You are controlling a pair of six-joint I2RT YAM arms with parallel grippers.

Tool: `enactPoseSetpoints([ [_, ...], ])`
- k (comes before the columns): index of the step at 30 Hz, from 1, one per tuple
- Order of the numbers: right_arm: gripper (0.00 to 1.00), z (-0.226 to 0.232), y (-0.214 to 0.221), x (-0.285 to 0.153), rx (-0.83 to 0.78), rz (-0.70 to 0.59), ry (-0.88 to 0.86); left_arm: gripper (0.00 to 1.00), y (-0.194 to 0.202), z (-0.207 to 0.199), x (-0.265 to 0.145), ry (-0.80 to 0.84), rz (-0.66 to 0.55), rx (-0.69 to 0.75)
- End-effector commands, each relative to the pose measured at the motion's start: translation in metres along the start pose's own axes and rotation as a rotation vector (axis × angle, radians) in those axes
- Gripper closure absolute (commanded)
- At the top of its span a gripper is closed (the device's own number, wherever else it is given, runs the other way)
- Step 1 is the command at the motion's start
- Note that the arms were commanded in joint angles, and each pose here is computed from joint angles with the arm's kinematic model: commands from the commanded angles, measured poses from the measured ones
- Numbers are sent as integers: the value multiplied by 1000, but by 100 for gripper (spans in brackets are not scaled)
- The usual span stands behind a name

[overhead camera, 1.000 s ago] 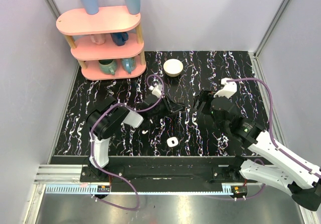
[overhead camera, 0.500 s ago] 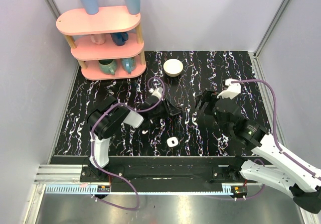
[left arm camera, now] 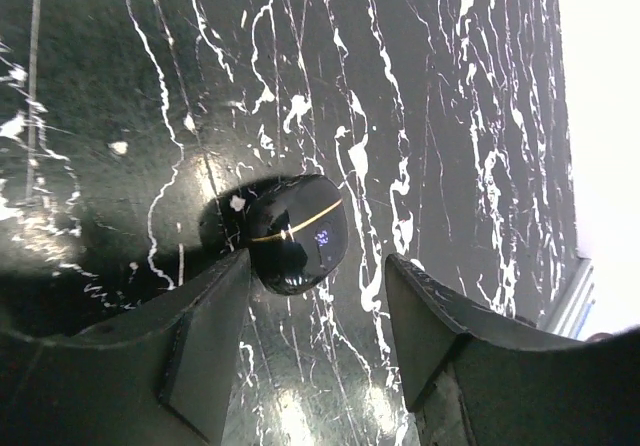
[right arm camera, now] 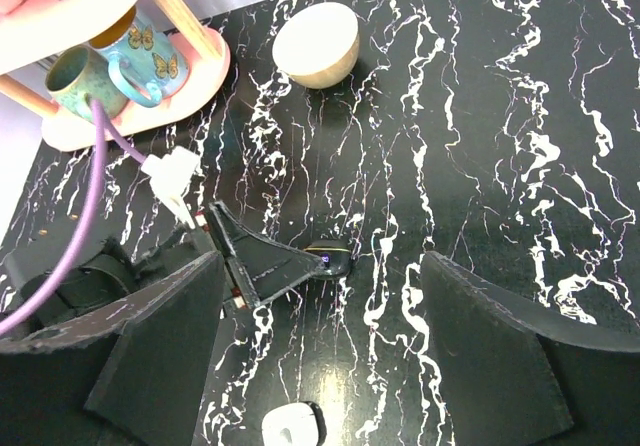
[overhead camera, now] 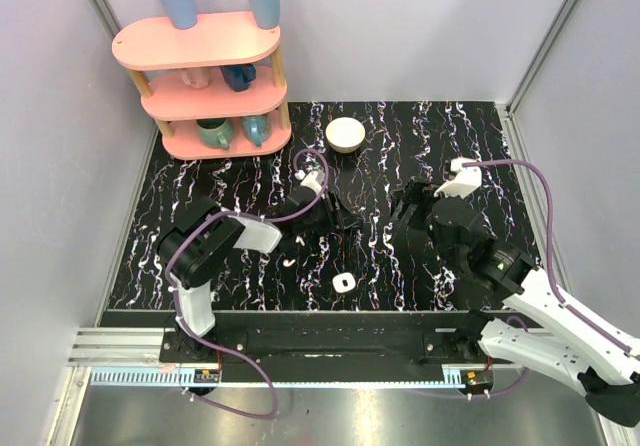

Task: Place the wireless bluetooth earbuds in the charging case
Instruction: Place the charging case with the earbuds at the center of the board.

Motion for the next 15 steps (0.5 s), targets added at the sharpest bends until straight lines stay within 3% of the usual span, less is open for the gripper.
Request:
enactPoseSetpoints([
  [1,14,-1,2,4,-7,-2,4,39,-26,-13,-18,-46,-94,111],
  [7,13,1,22,9,-15,56,-1,39,-47,-22,-49,-107,-161,226],
  [11,13,9,59,12,-42,186,-67,39,-67,-28,-79,-162,-240,328],
  [15,11,19,105,9,-219,331,-240,36,-90,-51,-127,-134,-385,400],
])
Point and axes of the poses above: each gripper's point midway between its finger pads, its own x axis out along the fingers, its own z axis along the line the jaws close on, y = z × x, the point moved 2 cm from there along -x, back along the fingers, and after that the axes turned 6 degrees about -x, right-handed, at the moved point
